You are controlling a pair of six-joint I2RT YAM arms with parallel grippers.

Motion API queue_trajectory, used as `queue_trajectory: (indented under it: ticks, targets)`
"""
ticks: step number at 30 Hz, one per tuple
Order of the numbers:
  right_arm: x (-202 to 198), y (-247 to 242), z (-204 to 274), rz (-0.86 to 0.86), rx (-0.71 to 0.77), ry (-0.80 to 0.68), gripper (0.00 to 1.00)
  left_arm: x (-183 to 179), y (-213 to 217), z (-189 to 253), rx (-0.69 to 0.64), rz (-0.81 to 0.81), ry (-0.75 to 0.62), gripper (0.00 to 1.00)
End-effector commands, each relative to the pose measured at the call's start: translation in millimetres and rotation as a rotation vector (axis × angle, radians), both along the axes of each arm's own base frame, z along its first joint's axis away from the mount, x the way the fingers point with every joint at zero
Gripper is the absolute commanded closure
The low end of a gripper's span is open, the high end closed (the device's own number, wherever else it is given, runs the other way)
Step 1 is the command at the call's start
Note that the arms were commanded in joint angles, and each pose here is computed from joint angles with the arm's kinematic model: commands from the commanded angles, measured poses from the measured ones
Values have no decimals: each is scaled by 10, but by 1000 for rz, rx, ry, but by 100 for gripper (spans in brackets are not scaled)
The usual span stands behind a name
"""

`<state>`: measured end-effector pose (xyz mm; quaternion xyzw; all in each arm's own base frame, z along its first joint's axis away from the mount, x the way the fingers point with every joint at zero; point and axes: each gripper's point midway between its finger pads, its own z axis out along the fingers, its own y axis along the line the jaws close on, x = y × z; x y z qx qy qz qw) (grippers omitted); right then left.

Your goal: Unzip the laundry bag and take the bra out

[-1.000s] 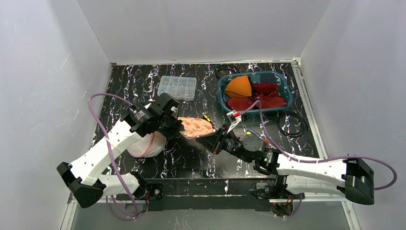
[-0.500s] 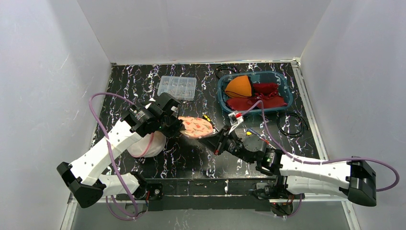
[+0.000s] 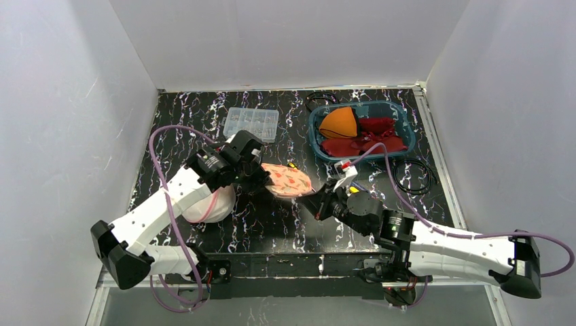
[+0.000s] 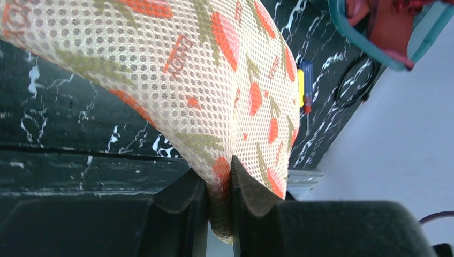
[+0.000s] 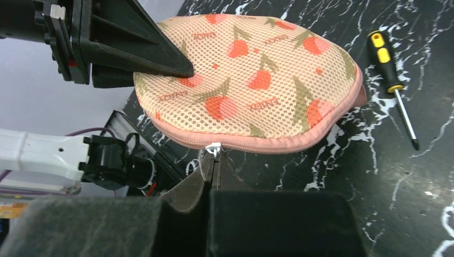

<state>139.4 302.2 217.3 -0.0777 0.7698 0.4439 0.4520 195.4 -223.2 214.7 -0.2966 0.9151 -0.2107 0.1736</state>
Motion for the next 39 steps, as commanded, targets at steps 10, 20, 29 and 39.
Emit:
queue_trajectory:
  ticks: [10, 20, 29, 39]
  targets:
    - [-177, -350, -440, 80, -203, -21, 99, 48, -550, -266, -111, -560, -294, 75]
    - [-276, -277, -774, 100, -160, 54, 99, -222, -279, -896, -129, -473, -221, 9]
    - [-424, 78, -898, 144, -77, 103, 99, -594, -62, -1015, -263, -299, -197, 8]
    - [-568, 627, -928, 194, -67, 93, 99, -719, -172, -1222, -393, -213, -182, 16]
